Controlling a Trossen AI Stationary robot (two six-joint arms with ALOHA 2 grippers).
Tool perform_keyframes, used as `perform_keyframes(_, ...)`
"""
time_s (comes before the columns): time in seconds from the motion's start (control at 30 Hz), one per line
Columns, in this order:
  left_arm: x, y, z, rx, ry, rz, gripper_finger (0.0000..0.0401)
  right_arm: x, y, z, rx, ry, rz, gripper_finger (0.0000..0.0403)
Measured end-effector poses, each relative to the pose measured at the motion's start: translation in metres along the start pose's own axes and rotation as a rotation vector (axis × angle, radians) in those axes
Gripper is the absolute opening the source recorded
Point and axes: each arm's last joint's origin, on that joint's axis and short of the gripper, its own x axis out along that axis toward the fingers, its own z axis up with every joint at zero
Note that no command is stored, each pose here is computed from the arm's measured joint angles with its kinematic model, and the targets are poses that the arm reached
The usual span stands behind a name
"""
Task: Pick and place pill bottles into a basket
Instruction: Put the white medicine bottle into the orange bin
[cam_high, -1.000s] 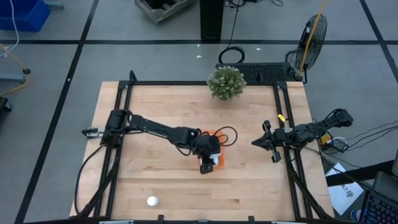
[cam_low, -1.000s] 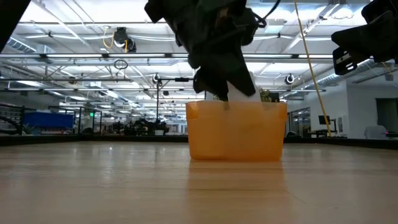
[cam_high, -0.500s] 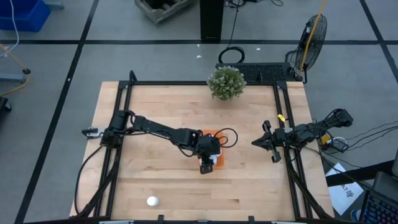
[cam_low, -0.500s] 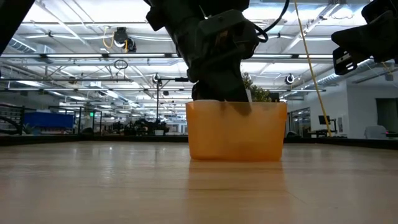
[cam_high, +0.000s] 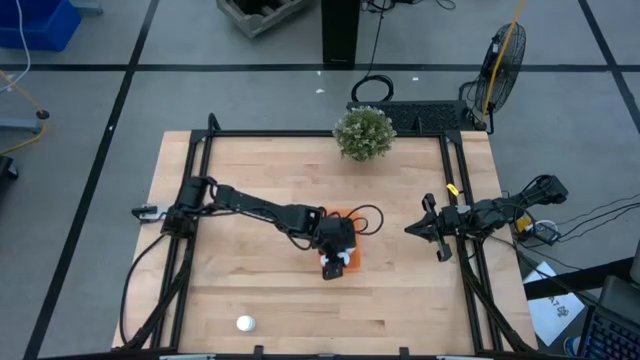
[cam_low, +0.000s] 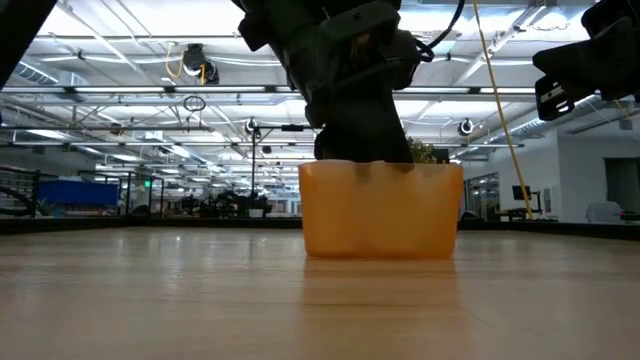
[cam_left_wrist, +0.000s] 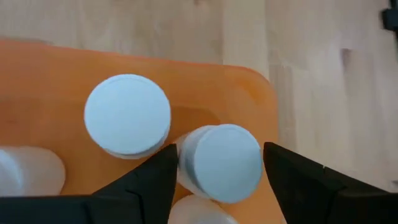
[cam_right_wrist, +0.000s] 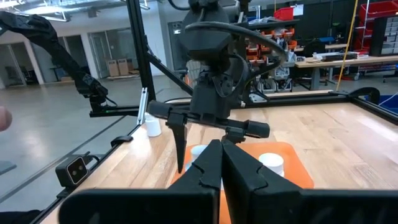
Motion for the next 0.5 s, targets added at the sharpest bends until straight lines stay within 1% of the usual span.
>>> perform_keyframes(0.13,-0.013,0.004,0.012,-0.012,-0.015,-0.038,0.0231,0.000,0.000,0.000,0.000,0.000,0.000,0.0000)
perform_keyframes(0.23,-0.031,0.002,0.019,0.012,0.019,-0.054,0.0230,0.000,0.000,0.000,0.000,0.000,0.000,0.0000)
perform_keyframes(0.33,-0.052,-0.007,0.019,0.092,0.035,-0.054,0.0229,0.000,0.000,0.000,0.001,-0.002,0.000,0.0000)
perform_keyframes(0.4,-0.069,-0.016,0.019,0.119,0.015,-0.039,0.0230,0.000,0.000,0.000,0.000,0.001,0.000,0.0000)
perform_keyframes(0.5,-0.092,-0.032,0.009,0.130,0.016,0.031,0.0230,0.000,0.000,0.000,0.000,0.002,0.000,0.0000)
